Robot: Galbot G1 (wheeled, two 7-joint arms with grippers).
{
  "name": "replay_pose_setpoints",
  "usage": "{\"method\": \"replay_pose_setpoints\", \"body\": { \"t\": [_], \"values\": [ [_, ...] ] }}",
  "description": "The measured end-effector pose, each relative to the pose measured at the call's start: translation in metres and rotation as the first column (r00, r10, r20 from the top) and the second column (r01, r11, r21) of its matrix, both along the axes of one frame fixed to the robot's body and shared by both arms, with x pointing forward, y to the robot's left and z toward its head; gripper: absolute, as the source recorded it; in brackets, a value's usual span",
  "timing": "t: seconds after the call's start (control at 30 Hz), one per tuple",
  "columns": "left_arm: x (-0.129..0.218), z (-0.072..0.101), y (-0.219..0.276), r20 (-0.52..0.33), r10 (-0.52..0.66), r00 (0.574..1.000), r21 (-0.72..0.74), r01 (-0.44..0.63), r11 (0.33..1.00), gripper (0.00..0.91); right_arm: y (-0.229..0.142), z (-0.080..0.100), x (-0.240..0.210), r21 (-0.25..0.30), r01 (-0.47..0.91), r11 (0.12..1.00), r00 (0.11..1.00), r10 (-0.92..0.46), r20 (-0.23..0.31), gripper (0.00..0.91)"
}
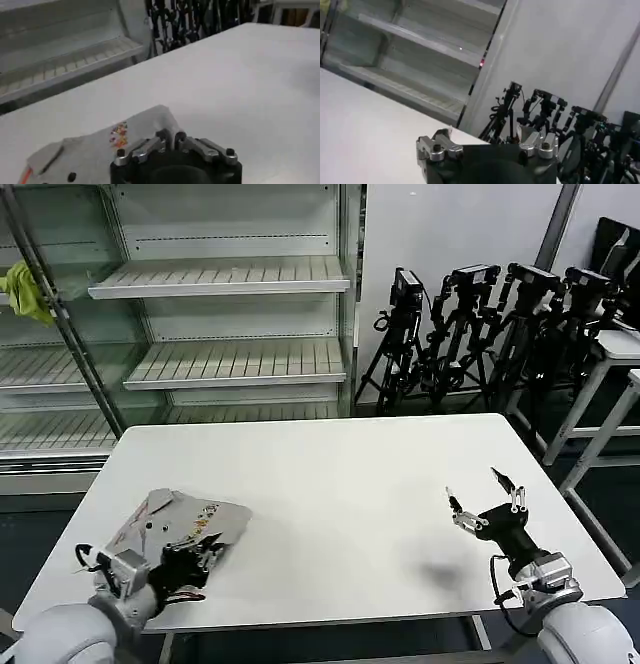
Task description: Fold and organize the clothes.
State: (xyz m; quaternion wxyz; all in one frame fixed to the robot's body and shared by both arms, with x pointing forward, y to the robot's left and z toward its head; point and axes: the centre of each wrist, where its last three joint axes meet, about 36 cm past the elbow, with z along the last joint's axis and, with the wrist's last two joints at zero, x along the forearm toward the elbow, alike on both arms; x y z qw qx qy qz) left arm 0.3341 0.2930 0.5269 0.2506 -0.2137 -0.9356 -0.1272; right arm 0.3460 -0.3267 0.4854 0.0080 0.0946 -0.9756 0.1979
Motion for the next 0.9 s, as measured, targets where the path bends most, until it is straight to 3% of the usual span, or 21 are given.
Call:
{"method": "replay_pose_setpoints", "body": {
  "t": [0.47,0.53,0.57,0.9],
  "values": [
    [0.05,-0.022,-0.05,-0.012,-0.029,1.0,-0.162,0.027,0.986,0.111,-0.005,-0.005,-0.008,-0.027,0.028,0.999,0.999,-0.029,-0.03,0.907],
    [0.054,-0.022,-0.058,-0.01,-0.045,0.999,-0.182,0.042,0.982,0.826,-0.005,-0.006,-0.009,-0.03,0.032,0.999,0.999,-0.033,-0.031,0.907],
    [0.056,-0.022,-0.064,-0.009,-0.057,0.998,-0.193,0.054,0.98,0.907,-0.005,-0.006,-0.009,-0.031,0.033,0.999,0.999,-0.034,-0.032,0.907],
    [0.06,-0.011,-0.091,0.028,-0.125,0.992,-0.27,0.128,0.954,0.907,-0.002,-0.003,-0.005,-0.041,0.035,0.999,0.999,-0.036,-0.027,0.907]
  ]
}}
